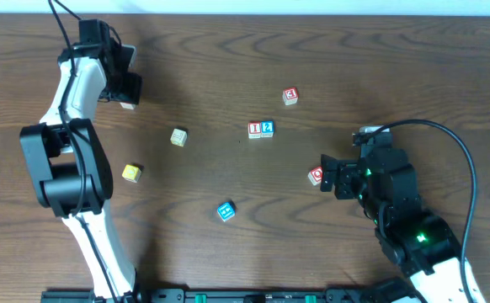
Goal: Spell out Ai2
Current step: 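Lift the 'A' block with the left gripper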
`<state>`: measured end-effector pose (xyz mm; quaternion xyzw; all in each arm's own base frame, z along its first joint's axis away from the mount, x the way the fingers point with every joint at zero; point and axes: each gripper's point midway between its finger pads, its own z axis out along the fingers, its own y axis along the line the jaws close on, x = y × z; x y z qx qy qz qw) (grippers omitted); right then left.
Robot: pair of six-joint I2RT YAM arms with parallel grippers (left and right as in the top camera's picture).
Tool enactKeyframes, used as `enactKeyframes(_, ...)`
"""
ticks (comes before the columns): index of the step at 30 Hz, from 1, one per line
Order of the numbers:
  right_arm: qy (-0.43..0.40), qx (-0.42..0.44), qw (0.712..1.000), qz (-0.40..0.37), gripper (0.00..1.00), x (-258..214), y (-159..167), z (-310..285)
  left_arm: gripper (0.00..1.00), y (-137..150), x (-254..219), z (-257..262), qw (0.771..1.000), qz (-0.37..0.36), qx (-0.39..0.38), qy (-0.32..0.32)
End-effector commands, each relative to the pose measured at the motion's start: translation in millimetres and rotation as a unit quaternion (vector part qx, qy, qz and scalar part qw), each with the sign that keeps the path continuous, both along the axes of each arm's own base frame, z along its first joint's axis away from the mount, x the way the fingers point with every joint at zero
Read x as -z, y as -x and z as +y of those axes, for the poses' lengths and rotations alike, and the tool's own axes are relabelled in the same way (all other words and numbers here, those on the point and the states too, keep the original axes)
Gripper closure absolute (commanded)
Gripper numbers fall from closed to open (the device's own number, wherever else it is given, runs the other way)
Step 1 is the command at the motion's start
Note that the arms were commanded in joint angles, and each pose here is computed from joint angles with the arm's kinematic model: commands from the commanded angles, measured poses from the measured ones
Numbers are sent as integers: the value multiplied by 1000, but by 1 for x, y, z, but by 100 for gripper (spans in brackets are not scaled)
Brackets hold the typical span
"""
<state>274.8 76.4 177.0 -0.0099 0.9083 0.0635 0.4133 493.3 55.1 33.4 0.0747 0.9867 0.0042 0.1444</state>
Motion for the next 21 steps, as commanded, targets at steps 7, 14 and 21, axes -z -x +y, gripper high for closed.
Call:
enactKeyframes(7,-4,8,1000,3,1,2,1,-2,39,6,29,-3,999,29,-4,18)
enactKeyframes(14,-4,8,1000,3,2,2,1,-2,39,0,27,5,1000,15,-6,7)
enactKeyframes(21,-4,8,1000,3,1,2,1,-2,44,3,28,15,1000,19,-18,13)
